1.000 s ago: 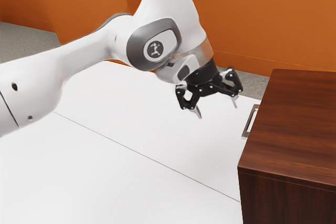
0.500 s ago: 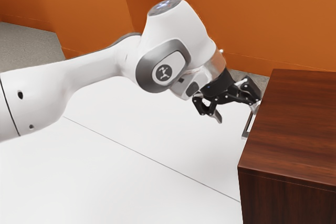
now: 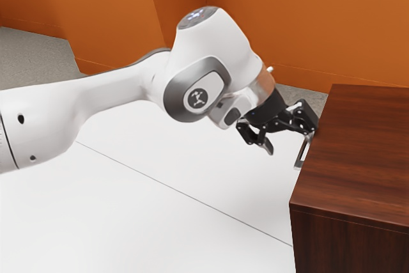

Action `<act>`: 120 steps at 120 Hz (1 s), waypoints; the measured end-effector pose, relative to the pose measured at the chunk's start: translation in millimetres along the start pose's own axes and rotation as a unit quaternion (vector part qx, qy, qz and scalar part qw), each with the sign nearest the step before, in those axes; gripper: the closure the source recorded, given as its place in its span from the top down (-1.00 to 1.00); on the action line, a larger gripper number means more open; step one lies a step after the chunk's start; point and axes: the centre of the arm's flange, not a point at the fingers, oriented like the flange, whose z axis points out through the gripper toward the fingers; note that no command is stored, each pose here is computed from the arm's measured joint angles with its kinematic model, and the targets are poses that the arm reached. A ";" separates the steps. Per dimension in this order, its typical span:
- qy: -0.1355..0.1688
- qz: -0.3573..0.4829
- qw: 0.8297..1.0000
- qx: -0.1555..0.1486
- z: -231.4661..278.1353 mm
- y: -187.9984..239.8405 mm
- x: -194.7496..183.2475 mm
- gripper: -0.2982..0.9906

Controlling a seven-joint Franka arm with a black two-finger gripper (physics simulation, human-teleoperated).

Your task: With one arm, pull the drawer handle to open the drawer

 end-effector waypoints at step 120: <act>0.003 -0.011 1.000 -0.007 -25.3 85.1 6.7 0.21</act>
